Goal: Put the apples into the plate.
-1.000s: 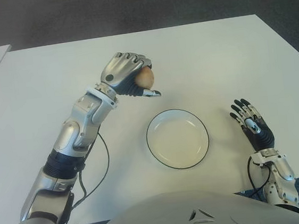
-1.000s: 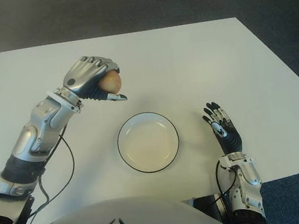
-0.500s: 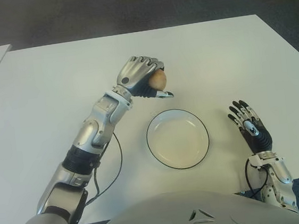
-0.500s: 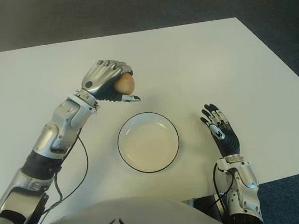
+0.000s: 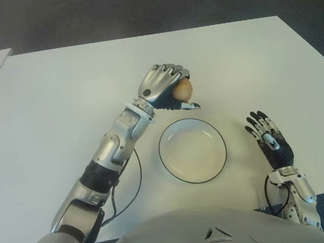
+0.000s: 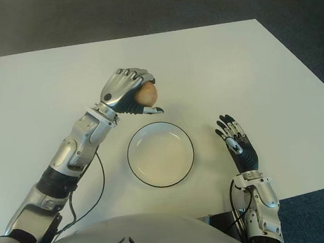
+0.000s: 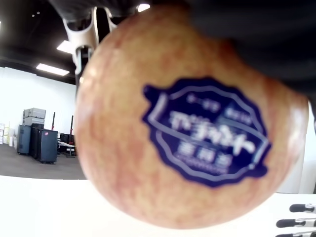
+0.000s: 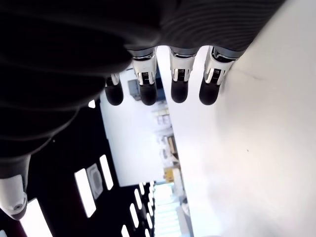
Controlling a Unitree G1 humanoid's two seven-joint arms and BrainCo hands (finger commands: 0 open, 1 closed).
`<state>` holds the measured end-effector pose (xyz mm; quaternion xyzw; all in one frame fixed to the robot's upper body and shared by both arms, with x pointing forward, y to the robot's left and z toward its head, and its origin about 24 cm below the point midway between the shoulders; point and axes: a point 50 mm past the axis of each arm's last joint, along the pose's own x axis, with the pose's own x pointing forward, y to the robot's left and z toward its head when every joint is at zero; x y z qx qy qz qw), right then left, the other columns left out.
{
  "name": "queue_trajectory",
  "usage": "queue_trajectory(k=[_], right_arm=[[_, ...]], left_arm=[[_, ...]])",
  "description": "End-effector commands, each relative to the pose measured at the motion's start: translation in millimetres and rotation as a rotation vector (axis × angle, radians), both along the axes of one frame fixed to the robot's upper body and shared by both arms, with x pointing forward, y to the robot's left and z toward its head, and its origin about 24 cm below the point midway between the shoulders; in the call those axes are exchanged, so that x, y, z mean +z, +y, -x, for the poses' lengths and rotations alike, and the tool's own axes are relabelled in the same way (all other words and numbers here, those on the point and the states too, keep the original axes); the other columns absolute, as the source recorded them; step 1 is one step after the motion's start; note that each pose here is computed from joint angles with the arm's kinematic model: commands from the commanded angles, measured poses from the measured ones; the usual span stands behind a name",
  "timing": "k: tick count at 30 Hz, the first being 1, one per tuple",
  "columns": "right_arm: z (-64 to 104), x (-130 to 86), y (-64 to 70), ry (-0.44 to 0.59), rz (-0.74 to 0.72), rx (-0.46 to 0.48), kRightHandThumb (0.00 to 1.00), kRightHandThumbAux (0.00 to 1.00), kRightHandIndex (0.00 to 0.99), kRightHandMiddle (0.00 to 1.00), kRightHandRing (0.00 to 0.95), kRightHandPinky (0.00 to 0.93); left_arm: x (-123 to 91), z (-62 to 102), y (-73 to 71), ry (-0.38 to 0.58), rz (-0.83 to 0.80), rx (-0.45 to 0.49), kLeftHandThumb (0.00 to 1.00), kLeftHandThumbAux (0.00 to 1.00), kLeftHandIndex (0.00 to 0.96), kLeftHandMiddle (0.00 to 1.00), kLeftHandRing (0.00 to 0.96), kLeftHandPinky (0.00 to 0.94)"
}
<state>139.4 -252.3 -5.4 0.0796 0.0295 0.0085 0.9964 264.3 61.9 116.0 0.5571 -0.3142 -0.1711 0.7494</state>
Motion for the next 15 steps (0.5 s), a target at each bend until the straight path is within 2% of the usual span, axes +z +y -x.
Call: queue_trajectory(k=[1,15], right_arm=[[7.0,-8,3.6,0.051,-0.004,0.000,0.134,0.524,0.058,0.085,0.036,0.000],[16.0,-10,6.6,0.084,0.004,-0.035,0.132,0.522,0.050,0.054,0.014,0.008]], left_arm=[[-8,7.4,-4.6,0.030,0.023,0.006,0.752,0.688,0.446,0.843,0.842,0.818],[-22,22.6,-9.1,0.126,-0.013,0.010,0.753,0.689,0.445,0.851,0.842,0.822]])
